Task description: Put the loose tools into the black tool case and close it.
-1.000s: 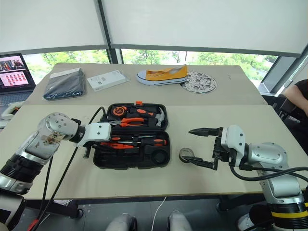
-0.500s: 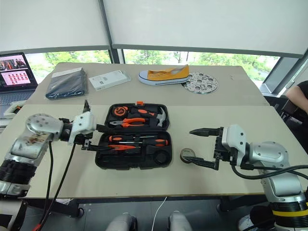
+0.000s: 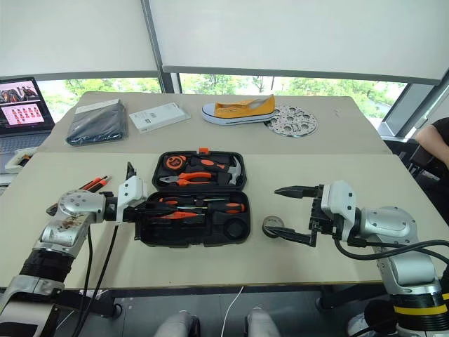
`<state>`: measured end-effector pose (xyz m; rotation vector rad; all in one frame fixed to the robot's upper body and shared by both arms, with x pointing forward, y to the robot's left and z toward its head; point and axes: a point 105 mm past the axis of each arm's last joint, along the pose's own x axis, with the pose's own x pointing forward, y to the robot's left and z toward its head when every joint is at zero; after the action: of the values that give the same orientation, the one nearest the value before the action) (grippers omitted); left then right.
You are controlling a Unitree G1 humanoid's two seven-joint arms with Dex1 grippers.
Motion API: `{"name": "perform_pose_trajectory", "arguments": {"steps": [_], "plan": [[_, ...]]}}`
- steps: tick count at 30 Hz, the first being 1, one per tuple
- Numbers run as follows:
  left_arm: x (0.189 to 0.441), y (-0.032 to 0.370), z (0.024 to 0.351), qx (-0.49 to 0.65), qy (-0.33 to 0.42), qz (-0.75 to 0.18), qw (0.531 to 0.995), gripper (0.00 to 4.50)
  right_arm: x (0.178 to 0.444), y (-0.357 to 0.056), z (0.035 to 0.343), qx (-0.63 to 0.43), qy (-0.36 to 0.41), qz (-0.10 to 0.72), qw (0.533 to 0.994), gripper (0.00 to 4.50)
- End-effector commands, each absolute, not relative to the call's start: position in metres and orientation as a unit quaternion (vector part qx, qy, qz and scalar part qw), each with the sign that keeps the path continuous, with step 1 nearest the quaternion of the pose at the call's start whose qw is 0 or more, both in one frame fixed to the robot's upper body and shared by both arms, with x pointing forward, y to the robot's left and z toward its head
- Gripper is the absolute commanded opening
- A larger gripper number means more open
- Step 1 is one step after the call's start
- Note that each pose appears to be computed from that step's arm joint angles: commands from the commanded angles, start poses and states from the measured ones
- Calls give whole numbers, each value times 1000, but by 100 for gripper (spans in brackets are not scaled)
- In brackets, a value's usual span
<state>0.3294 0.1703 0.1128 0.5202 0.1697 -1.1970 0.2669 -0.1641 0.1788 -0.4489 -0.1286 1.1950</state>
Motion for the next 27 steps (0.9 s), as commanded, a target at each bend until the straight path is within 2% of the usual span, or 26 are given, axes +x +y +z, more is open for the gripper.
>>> {"name": "perform_pose_trajectory", "arguments": {"steps": [1, 10, 13, 16, 19, 23, 26, 27], "plan": [[331, 171, 109, 248, 80, -555, 790, 2, 267, -164, 188, -212, -79, 551, 803, 450], [332, 177, 90, 260, 135, -538, 790, 2, 268, -163, 186, -208, -77, 549, 806, 450], [333, 181, 124, 219, 51, -528, 819, 2, 268, -161, 186, -206, -84, 548, 806, 450], [314, 199, 155, 157, -11, -523, 838, 2, 267, -162, 189, -205, -105, 542, 809, 450], [292, 231, 157, 140, -9, -480, 866, 71, 265, -160, 193, -192, -148, 534, 810, 450], [271, 270, 154, 117, 0, -390, 913, 221, 258, -156, 186, -167, -160, 554, 800, 450], [248, 326, 139, 88, 11, -249, 964, 336, 260, -156, 176, -143, -145, 548, 811, 450], [230, 356, 125, 81, 27, -173, 981, 361, 259, -153, 172, -137, -147, 547, 813, 450]]}}
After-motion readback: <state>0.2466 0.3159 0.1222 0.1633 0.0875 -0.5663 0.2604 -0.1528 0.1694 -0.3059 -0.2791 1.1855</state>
